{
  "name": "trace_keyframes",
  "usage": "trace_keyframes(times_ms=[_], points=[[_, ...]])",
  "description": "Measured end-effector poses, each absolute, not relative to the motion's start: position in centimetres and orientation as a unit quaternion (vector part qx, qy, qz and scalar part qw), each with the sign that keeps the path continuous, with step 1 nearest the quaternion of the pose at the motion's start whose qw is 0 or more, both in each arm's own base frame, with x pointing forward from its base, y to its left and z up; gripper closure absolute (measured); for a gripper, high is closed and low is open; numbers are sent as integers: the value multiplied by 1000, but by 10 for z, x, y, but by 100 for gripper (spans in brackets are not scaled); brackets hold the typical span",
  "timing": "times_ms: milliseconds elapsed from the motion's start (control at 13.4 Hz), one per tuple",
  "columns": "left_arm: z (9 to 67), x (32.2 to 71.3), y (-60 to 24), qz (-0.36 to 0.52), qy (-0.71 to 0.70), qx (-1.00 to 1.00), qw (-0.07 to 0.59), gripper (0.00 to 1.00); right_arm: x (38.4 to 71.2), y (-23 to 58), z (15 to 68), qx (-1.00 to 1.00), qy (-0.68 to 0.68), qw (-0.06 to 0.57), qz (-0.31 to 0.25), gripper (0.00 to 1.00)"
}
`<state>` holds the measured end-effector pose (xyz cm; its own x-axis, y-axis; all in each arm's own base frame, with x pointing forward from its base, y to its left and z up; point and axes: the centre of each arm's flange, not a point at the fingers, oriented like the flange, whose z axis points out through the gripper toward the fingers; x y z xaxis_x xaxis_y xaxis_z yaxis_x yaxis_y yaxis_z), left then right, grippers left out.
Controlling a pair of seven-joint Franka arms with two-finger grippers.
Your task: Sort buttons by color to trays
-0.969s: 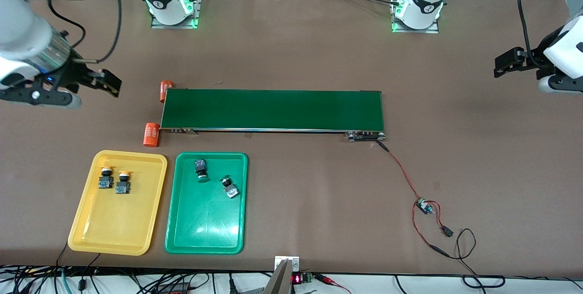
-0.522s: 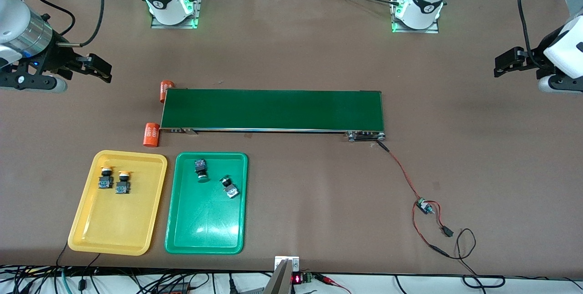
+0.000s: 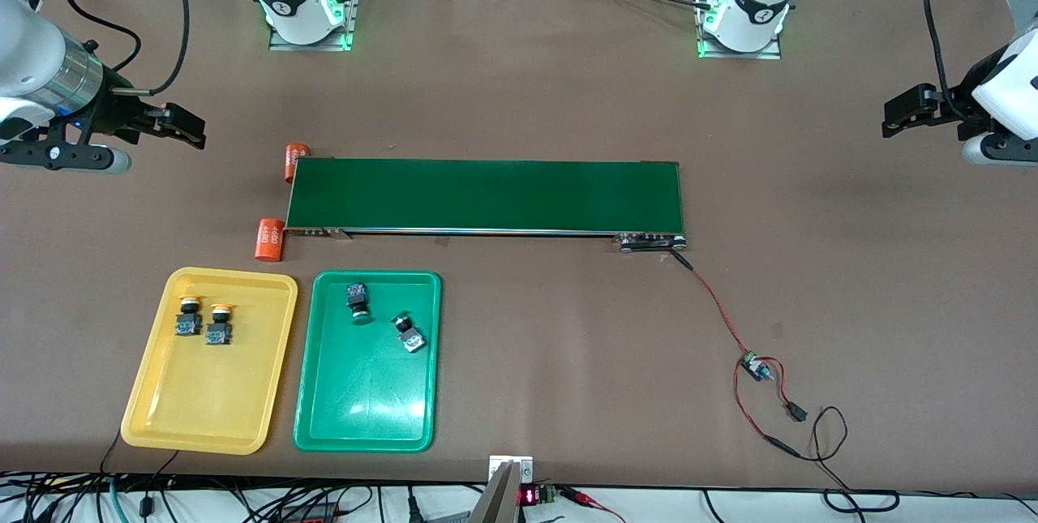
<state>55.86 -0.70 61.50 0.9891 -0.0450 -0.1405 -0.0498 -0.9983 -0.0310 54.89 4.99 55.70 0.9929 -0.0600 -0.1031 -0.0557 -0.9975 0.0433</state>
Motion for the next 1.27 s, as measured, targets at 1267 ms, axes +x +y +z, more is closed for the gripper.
trace_keyframes(times_ms=[1267], points=[[615,558,-7,74,24,-997,17,0,552,21,559,997,-50,16,-50,0]])
